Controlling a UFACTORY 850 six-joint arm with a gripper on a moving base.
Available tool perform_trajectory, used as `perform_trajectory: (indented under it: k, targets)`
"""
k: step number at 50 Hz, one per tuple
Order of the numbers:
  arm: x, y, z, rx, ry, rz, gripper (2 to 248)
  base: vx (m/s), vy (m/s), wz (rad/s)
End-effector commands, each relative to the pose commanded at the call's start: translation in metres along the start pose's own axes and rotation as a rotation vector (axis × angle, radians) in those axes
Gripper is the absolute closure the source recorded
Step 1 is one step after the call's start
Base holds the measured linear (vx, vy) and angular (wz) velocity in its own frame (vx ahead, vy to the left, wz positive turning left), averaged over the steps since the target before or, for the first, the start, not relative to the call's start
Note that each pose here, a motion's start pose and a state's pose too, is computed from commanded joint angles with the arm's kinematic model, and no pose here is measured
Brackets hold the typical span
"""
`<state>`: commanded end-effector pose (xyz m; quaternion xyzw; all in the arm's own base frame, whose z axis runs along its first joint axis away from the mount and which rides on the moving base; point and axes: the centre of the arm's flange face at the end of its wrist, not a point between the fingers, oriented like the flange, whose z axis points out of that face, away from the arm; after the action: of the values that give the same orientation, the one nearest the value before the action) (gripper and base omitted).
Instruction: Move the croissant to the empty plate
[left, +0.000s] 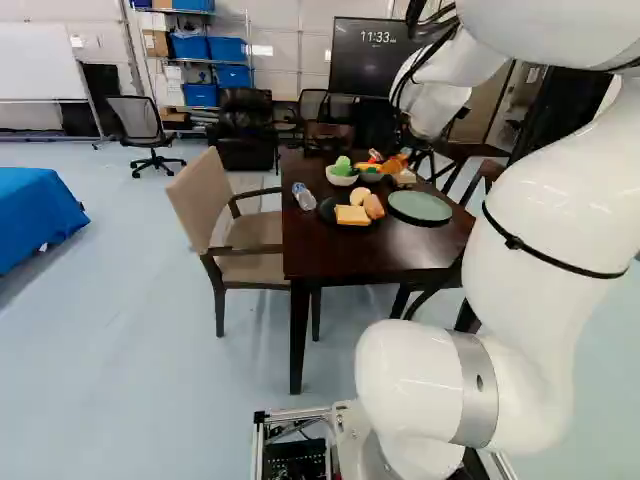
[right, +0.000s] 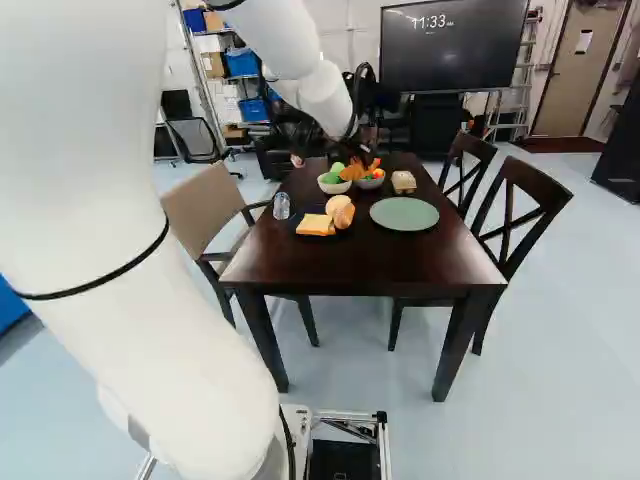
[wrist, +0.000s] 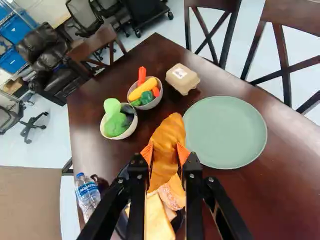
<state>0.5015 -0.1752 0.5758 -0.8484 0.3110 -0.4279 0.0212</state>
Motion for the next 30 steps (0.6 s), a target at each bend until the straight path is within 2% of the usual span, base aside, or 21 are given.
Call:
perform_trajectory:
  k: [30]
  targets:
    - [0.031, 0.037, 0.018, -0.056, 0.028, 0.051, 166, 0.0, 0.0, 0.0]
